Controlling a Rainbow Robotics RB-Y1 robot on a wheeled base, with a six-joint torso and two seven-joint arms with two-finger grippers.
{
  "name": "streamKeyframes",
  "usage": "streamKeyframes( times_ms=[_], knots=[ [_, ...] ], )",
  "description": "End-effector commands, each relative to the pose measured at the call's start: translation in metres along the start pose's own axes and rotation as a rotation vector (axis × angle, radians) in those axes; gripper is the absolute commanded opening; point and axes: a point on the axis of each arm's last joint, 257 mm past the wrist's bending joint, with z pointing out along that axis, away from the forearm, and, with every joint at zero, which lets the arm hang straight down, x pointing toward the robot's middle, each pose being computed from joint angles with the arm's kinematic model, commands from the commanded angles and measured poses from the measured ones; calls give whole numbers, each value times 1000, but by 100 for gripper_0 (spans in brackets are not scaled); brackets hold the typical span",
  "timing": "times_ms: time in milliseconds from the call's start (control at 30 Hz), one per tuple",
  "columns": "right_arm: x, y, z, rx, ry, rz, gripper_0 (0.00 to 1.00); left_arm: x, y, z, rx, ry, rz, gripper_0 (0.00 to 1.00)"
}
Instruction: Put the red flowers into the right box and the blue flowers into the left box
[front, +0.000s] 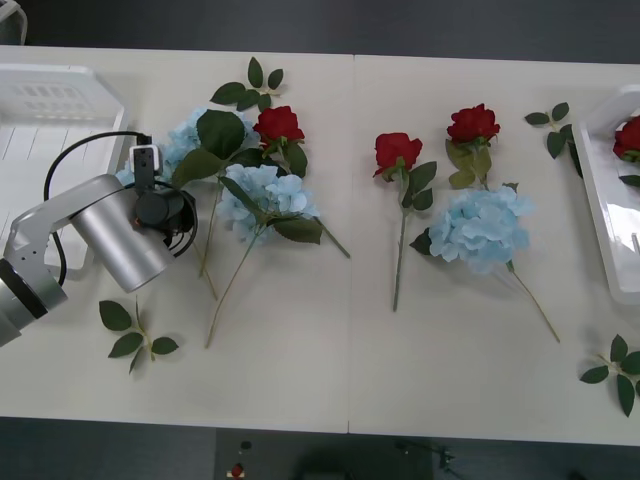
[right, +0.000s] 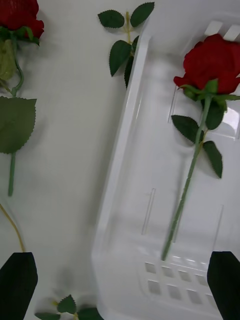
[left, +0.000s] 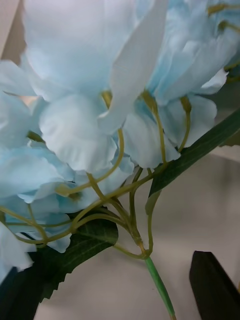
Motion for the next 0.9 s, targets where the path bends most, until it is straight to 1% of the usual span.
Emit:
streamKeyframes(
  times_ms=[33,133,167,200,233,267,500,600,767,900],
  knots=[
    [-40,48,27,-81,-58,69,100,-20,-6,2,9,-34,-18,100],
    [-50,65,48,-78,-46,83,100,-19,-7,3,15,-32,-30,100],
    [-55,71,54,-82,-48,92,100,-18,-6,4,16,-29,-33,76],
    [-65,79,63,-85,-50,103,100,-16,-6,4,14,-25,-34,41],
    [-71,85,71,-88,-48,112,100,-16,-5,5,13,-24,-33,15],
    [-83,91,80,-88,-54,119,100,-14,-5,5,13,-21,-34,0],
    [-130,111,135,-59,-83,148,100,-17,-22,-4,56,-25,-37,0],
    [-141,113,156,-27,-88,164,100,-24,-29,-14,78,-40,-31,0],
    [-148,120,183,16,-79,177,100,-40,-33,-40,96,-69,-1,0],
    [-144,132,206,37,-65,191,100,-55,-32,-67,110,-99,36,0]
  ],
)
